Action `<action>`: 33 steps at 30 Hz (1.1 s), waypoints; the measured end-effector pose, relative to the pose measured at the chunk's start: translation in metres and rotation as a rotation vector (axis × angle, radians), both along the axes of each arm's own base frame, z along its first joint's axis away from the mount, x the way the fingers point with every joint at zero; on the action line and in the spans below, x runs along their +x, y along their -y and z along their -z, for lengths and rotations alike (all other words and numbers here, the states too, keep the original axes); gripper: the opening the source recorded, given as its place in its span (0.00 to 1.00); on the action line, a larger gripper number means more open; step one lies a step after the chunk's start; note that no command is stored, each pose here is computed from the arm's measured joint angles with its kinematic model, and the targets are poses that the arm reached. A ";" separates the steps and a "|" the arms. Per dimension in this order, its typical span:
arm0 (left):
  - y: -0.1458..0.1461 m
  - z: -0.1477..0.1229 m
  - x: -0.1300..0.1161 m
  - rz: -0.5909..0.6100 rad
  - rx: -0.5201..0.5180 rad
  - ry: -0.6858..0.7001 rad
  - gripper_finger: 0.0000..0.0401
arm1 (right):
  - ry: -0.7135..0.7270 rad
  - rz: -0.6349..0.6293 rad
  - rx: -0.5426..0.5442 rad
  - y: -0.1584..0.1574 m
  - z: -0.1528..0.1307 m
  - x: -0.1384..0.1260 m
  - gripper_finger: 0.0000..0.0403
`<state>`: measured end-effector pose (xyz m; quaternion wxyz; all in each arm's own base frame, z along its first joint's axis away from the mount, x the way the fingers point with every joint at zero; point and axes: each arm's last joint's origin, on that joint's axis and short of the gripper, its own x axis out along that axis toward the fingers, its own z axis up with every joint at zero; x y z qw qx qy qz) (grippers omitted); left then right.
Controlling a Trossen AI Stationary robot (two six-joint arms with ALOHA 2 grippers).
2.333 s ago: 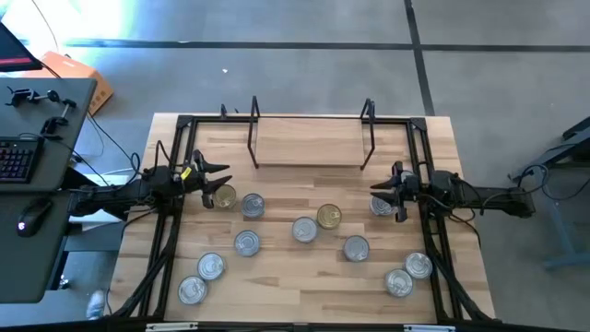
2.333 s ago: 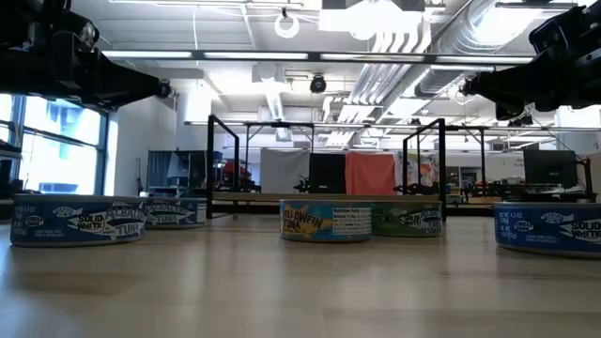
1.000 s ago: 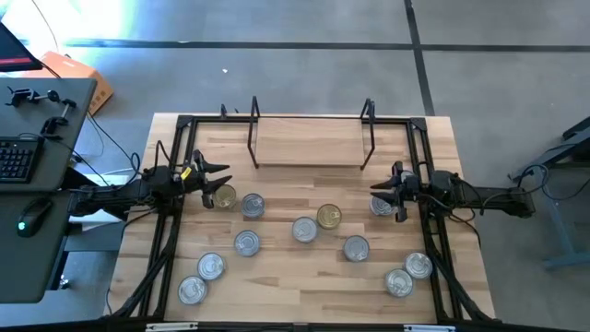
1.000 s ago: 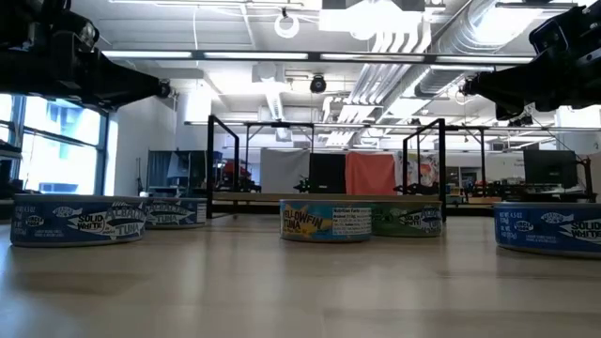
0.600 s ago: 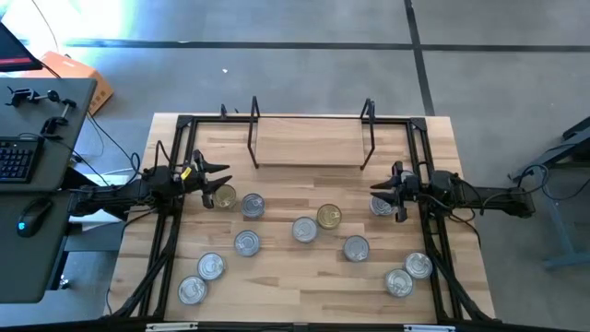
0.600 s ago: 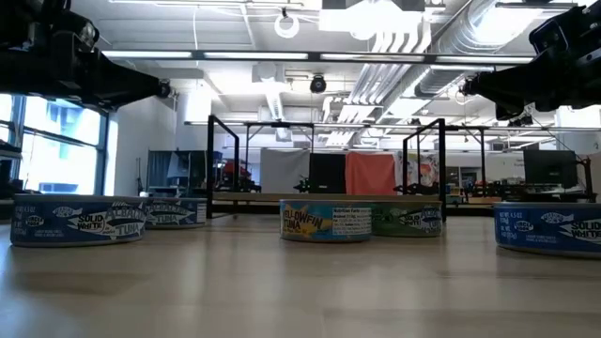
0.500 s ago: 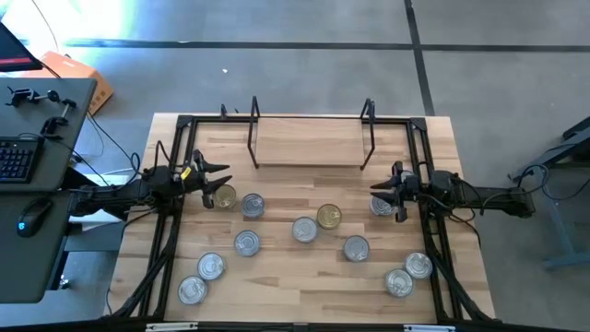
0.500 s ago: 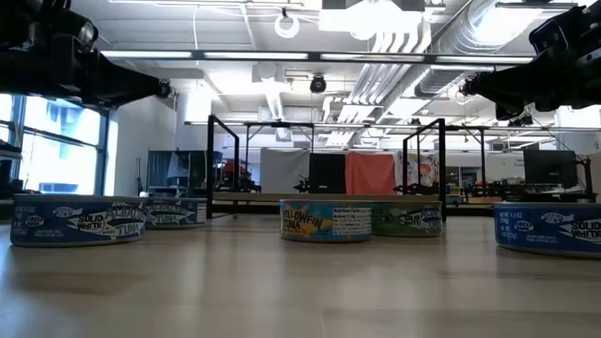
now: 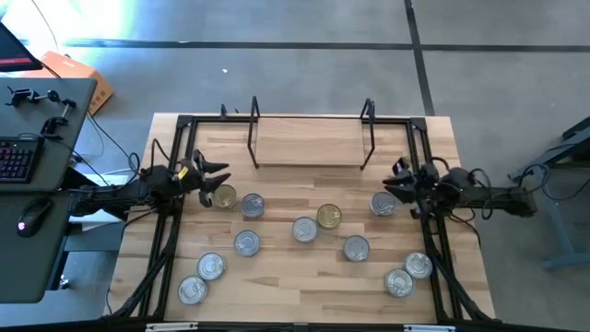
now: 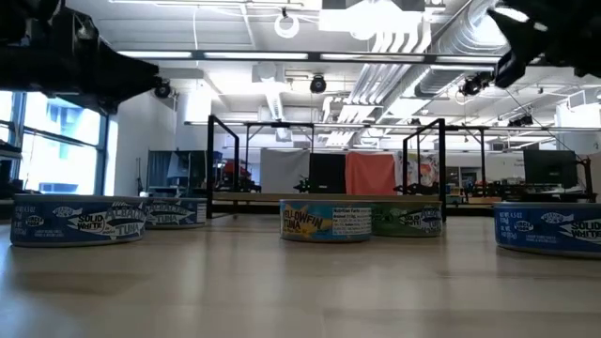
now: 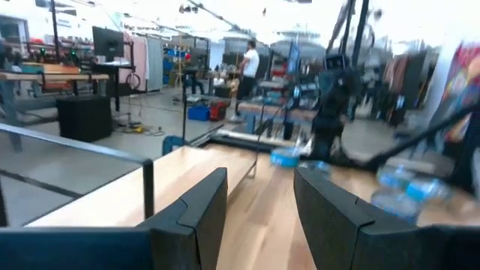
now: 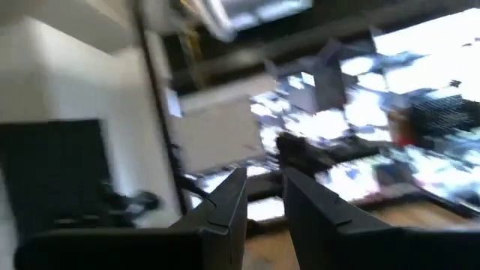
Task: Stack canned seafood by type on shelf
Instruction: Put the green tuna can on the shelf
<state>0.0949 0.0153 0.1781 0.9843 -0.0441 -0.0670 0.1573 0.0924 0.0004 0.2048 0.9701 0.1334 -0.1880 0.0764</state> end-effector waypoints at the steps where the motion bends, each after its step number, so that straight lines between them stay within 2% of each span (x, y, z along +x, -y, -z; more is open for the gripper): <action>1: 0.000 -0.002 0.000 0.003 -0.017 0.023 0.36 | 0.000 -0.014 -0.001 -0.001 0.000 0.001 0.19; 6: 0.000 -0.005 -0.001 0.017 -0.104 0.088 0.36 | -0.203 0.024 -0.005 -0.002 0.016 0.017 0.21; 11: 0.000 -0.006 -0.001 0.022 -0.132 0.108 0.36 | -0.493 -0.020 0.010 -0.006 0.024 0.031 0.32; 13: 0.000 -0.007 -0.001 0.022 -0.131 0.116 0.36 | -0.557 -0.030 -0.048 -0.009 0.025 0.036 0.39; 17: 0.000 -0.007 -0.001 0.024 -0.137 0.118 0.36 | -0.628 -0.021 -0.266 -0.016 0.031 0.047 0.47; 20: 0.000 -0.007 -0.001 0.027 -0.157 0.123 0.36 | -0.617 -0.032 -0.437 -0.022 0.032 0.058 0.49; 23: 0.000 -0.007 -0.001 0.027 -0.162 0.126 0.36 | -0.649 -0.051 -0.551 -0.026 0.037 0.070 0.49; 26: 0.000 -0.009 -0.002 0.030 -0.158 0.153 0.36 | -0.694 -0.075 -0.603 -0.029 0.043 0.084 0.49; 33: 0.000 -0.017 -0.004 0.032 -0.129 0.226 0.36 | -0.794 -0.160 -0.633 -0.041 0.060 0.120 0.49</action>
